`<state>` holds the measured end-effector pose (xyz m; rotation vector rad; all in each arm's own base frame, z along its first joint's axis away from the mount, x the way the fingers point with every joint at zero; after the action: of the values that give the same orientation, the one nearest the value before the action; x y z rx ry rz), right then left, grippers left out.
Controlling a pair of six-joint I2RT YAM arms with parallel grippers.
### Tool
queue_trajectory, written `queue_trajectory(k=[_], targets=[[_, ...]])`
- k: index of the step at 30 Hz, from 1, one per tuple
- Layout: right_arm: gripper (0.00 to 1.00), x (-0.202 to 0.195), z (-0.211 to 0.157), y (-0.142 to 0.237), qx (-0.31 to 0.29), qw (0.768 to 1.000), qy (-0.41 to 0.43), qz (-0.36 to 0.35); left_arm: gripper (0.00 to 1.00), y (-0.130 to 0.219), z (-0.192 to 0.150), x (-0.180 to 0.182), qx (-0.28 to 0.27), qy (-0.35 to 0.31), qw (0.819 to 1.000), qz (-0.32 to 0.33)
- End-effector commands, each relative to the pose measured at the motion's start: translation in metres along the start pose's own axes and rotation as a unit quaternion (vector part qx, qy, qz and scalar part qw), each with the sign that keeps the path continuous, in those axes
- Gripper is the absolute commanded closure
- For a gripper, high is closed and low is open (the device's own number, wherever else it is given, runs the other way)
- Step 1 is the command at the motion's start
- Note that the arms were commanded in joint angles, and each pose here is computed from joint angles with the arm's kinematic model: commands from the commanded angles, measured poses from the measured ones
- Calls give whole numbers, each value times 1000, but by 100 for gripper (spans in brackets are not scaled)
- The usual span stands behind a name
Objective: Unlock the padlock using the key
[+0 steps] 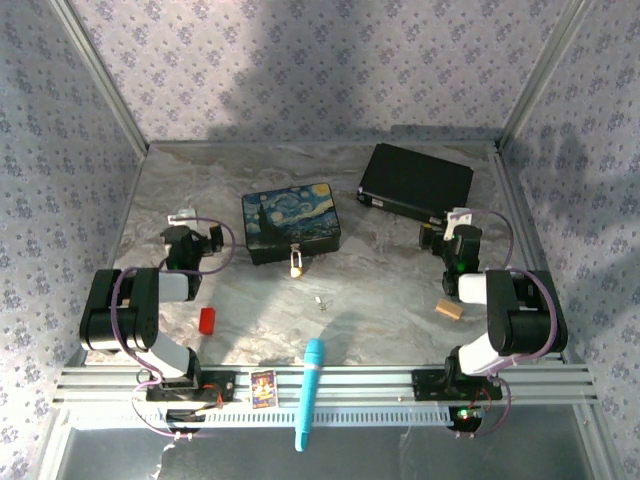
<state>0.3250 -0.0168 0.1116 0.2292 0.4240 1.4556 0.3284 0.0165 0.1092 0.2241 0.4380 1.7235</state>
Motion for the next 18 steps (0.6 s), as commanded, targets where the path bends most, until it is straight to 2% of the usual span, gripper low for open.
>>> queue_trajectory(k=[1, 10, 13, 18], targets=[[1, -1, 2, -1, -6, 1000, 3, -6, 0, 0, 7, -3, -17, -5, 1000, -14], [1, -5, 11, 6, -14, 1000, -4, -11, 0, 6, 11, -3, -25, -3, 1000, -18], [1, -8, 23, 21, -27, 1000, -4, -13, 0, 24, 24, 0, -44, 7, 999, -4], [1, -11, 53, 42, -27, 999, -30, 2, 0, 43, 51, 0, -37, 31, 999, 1]])
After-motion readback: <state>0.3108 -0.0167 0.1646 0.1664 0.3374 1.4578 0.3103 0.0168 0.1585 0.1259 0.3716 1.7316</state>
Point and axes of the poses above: each hand's point on the last joint's axis, 136 mm out from that joint toward the fingers, its own y axis back along the fingers, its own x axis along the line the jaws close on, z = x × y, the point moved 7 cm from there along y, back along the fingers, and after that the axes turned 6 degrees about y, right-handed, at the moved point
